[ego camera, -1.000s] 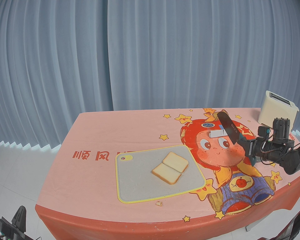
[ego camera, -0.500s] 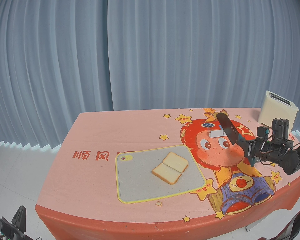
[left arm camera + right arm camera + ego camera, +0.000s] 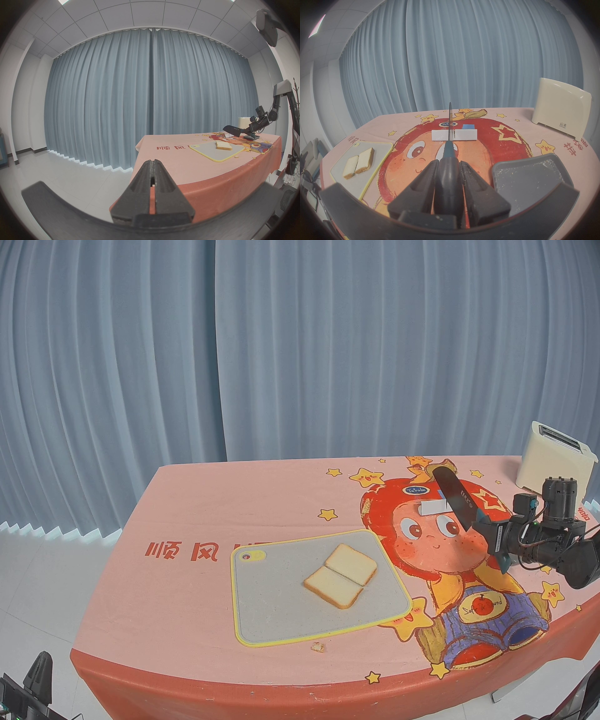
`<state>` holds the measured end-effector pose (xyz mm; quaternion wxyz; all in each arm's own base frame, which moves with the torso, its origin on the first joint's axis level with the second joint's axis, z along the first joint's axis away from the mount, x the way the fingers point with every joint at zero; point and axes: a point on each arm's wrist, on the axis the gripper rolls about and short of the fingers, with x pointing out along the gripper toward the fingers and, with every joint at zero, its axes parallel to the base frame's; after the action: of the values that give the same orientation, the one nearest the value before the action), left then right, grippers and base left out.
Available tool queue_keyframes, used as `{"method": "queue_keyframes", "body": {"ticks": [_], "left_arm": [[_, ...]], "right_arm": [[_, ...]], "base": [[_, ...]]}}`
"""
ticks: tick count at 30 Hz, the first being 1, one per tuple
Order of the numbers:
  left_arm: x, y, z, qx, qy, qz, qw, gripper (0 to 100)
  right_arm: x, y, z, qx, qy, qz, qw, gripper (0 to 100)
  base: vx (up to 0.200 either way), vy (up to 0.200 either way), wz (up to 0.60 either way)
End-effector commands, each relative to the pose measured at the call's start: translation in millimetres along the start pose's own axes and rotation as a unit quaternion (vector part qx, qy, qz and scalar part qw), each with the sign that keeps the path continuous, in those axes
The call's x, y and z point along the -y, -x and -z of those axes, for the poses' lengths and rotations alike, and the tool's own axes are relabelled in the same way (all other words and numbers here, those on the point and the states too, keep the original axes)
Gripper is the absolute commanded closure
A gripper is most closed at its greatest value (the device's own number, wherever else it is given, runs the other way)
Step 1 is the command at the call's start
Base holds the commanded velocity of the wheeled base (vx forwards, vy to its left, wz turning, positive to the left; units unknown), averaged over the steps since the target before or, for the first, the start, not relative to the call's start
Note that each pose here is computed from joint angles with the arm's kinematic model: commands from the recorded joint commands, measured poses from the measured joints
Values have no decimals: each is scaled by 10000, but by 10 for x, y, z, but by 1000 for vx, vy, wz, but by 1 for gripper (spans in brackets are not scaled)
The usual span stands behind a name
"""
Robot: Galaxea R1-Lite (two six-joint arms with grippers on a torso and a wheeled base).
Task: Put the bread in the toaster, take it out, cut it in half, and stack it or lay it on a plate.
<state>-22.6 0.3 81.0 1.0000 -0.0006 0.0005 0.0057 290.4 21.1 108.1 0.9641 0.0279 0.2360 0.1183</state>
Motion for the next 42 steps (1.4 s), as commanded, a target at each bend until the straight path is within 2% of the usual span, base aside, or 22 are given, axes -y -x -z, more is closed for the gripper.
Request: {"method": "queue_keyframes", "body": {"ticks": [1, 13, 20, 42], "left_arm": [[0, -14, 49, -94, 0, -4, 10000, 100], [0, -14, 49, -94, 0, -4, 10000, 100], [0, -14, 49, -94, 0, -4, 10000, 100], [0, -14, 49, -94, 0, -4, 10000, 100]], "right_arm": [[-1, -3, -2, 2, -3, -7, 10000, 100], [4, -10, -16, 25, -17, 7, 10000, 100], [17, -85, 60, -148, -24, 13, 9999, 100], [10, -95, 91, -211, -52, -14, 9998, 100]], "base": [[0, 0, 0], [0, 0, 0], [0, 0, 0], [0, 0, 0]]}}
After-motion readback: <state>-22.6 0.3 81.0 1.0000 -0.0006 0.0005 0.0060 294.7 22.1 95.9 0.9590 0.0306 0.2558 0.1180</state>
